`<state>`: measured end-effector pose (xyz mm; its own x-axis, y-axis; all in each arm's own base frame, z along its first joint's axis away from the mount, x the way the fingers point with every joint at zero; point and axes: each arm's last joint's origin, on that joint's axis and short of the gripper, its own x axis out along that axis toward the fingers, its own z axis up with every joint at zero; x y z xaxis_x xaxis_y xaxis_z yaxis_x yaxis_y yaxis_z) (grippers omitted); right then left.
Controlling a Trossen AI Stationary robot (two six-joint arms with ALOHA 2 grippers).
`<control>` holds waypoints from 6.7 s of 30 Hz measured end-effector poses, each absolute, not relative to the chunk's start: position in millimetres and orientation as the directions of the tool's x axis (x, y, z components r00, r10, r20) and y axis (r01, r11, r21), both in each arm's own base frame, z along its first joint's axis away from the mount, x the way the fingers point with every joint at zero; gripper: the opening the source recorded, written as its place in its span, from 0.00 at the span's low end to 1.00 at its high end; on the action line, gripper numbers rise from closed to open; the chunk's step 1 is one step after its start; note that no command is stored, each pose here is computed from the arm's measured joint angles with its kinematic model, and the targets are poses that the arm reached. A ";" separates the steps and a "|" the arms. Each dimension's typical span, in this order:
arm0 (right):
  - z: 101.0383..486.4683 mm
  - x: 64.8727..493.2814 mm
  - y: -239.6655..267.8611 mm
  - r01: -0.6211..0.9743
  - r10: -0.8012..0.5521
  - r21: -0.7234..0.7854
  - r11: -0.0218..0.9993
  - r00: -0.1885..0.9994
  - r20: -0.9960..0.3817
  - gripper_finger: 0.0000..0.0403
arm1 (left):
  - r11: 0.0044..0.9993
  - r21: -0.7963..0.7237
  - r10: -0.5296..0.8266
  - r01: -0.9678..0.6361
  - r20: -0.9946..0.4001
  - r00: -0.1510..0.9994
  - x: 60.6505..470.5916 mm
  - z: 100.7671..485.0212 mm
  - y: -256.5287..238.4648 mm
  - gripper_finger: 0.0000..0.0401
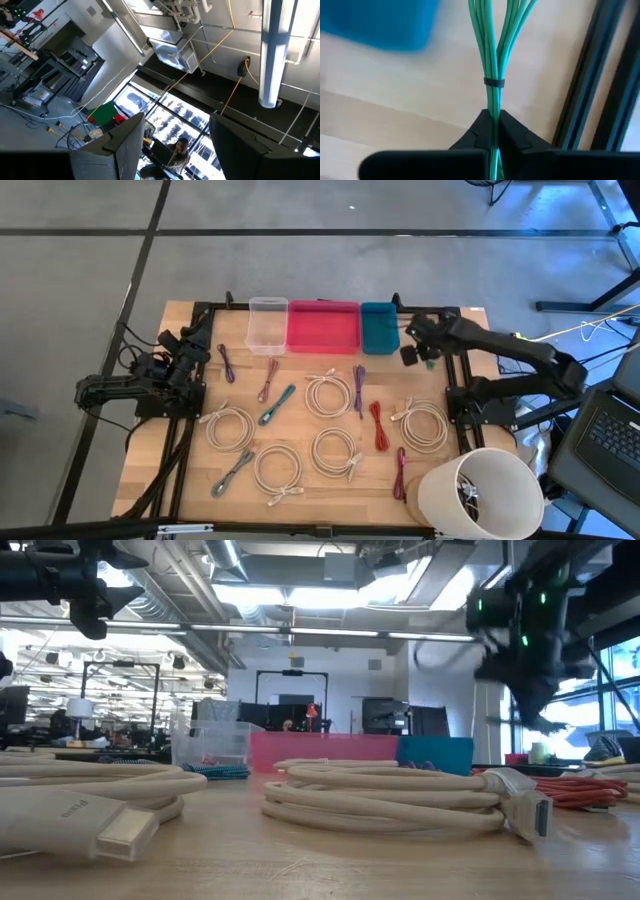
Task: Pick & Place USB Port
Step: Put the green charger cable into the blue bin, then put the light brown HDMI cable into the pink bin
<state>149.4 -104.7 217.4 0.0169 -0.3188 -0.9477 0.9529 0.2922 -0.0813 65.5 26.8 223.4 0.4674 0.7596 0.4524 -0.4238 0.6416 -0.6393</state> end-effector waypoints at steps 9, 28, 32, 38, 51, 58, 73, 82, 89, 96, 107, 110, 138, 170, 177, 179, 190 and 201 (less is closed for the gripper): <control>310.3 176.0 -114.6 0.920 -0.526 0.151 0.362 0.336 -0.781 0.03 | 0.642 -0.639 0.759 -0.423 0.452 0.468 65.5 223.4 26.8 0.54; 255.0 249.3 -156.3 0.933 -0.361 0.128 0.337 0.254 -0.898 0.03 | 0.642 -0.640 0.759 -0.423 0.453 0.468 65.5 223.4 26.8 0.54; 234.8 260.5 -169.6 0.940 -0.356 0.114 0.320 0.231 -0.905 0.03 | 0.642 -0.639 0.759 -0.423 0.453 0.468 65.5 223.4 26.8 0.54; 208.3 269.1 -190.1 0.949 -0.355 0.094 0.301 0.204 -0.912 0.03 | 0.643 -0.639 0.758 -0.423 0.453 0.468 65.5 223.5 26.8 0.54; 176.6 278.3 -205.6 0.953 -0.307 0.114 0.281 0.202 -0.930 0.03 | 0.643 -0.639 0.759 -0.423 0.453 0.468 65.4 223.5 26.8 0.54; 161.0 281.8 -206.0 0.953 -0.232 0.137 0.271 0.203 -0.951 0.03 | 0.643 -0.639 0.759 -0.422 0.453 0.468 65.4 223.5 26.8 0.54; 151.0 283.6 -206.6 0.953 -0.201 0.133 0.273 0.192 -0.961 0.03 | 0.633 -0.693 0.756 -0.345 0.455 0.471 65.5 223.6 26.7 0.54; 151.0 283.9 -206.1 0.942 -0.185 0.141 0.306 0.204 -0.961 0.24 | 0.601 -0.771 0.752 -0.210 0.458 0.474 65.6 223.7 26.6 0.54; 151.0 283.8 -206.0 0.935 -0.183 0.134 0.328 0.202 -0.962 0.40 | 0.601 -0.768 0.752 -0.221 0.450 0.481 66.5 222.7 26.6 0.54; 166.5 287.7 -209.7 0.933 -0.198 0.090 0.350 0.168 -0.966 0.47 | 0.601 -0.766 0.752 -0.226 0.447 0.485 66.9 222.0 26.7 0.54; 278.2 285.5 -187.3 0.882 -0.322 -0.139 0.450 0.015 -0.947 0.45 | 0.592 -0.771 0.761 -0.234 0.439 0.478 66.9 221.3 26.9 0.54; 304.7 280.4 -164.4 0.884 -0.320 -0.126 0.451 0.028 -0.947 0.43 | 0.592 -0.771 0.761 -0.234 0.439 0.477 66.9 221.3 27.0 0.54; 270.0 279.2 31.9 0.864 -0.119 0.264 0.429 0.344 -0.931 0.40 | 0.530 -0.804 0.802 -0.272 0.370 0.470 69.7 215.1 28.0 0.54; 141.9 396.9 41.2 0.249 0.069 0.173 0.953 0.375 -0.924 0.40 | 0.564 -0.788 0.728 -0.249 0.332 0.600 78.2 206.0 26.2 0.54; 137.0 397.5 35.4 0.234 -0.033 0.059 0.971 0.371 -0.928 0.40 | 0.565 -0.787 0.727 -0.249 0.332 0.601 78.3 206.0 26.2 0.54; 136.8 397.4 32.2 0.241 -0.057 0.036 0.970 0.368 -0.928 0.39 | 0.565 -0.786 0.727 -0.252 0.329 0.603 78.5 205.6 26.2 0.54; 136.8 397.7 25.4 0.323 -0.023 0.103 0.941 0.364 -0.931 0.04 | 0.564 -0.789 0.724 -0.246 0.328 0.607 78.7 205.4 26.1 0.54; 227.3 413.7 37.1 0.279 -0.095 0.017 0.960 0.383 -0.919 0.02 | 0.554 -0.790 0.735 -0.262 0.316 0.600 78.8 204.4 26.5 0.54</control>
